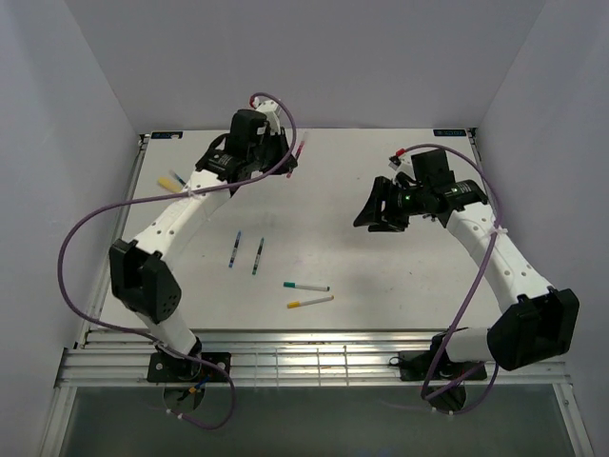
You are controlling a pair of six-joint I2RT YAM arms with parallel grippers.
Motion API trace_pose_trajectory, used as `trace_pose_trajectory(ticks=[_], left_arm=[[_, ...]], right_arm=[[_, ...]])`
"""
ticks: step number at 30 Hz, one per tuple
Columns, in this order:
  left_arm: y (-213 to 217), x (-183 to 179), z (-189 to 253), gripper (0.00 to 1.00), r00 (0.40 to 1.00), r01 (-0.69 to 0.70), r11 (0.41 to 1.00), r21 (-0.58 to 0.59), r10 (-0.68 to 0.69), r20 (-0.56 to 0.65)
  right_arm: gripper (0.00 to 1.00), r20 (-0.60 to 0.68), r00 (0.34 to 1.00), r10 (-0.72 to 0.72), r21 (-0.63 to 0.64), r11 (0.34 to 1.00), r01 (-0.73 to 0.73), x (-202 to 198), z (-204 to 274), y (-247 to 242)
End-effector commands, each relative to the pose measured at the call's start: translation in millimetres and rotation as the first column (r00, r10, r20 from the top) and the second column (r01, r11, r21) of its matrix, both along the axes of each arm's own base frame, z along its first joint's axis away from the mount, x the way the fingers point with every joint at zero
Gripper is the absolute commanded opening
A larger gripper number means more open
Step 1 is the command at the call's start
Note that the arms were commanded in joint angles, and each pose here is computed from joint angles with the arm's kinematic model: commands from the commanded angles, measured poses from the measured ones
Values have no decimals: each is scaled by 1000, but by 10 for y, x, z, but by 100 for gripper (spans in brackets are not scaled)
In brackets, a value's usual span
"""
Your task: Open the pen caps
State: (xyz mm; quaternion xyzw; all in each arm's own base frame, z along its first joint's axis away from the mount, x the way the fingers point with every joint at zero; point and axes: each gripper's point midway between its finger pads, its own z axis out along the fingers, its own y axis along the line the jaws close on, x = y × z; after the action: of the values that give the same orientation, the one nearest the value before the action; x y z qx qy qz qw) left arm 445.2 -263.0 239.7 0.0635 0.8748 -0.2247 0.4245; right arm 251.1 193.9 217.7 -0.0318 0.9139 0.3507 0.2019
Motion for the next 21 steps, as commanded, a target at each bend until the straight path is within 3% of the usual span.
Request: trace_pose_trajectory(ticks=[1,5,10,15,21], left_arm=[[-126,-677,262,0,982,176,976,-126,-182,-44],[17,-1228,182,0,978,167,972,-167,-185,-95],[204,-1631,230,0,980,153,968,-198,-174,-92],[271,-1784,224,0,977,173,966,-190,-193,-94],[320,-1842,264,0,978,170,968,-184,-189,-88]], right_arm=[[59,36,999,38,170,985,-43,243,365,276],[59,20,999,48,296,954,-52,487,590,498],[61,67,998,22,409,911,-48,696,930,706],[65,21,998,54,455,888,-58,721,845,951],[64,-15,995,96,461,884,-78,670,746,1192]])
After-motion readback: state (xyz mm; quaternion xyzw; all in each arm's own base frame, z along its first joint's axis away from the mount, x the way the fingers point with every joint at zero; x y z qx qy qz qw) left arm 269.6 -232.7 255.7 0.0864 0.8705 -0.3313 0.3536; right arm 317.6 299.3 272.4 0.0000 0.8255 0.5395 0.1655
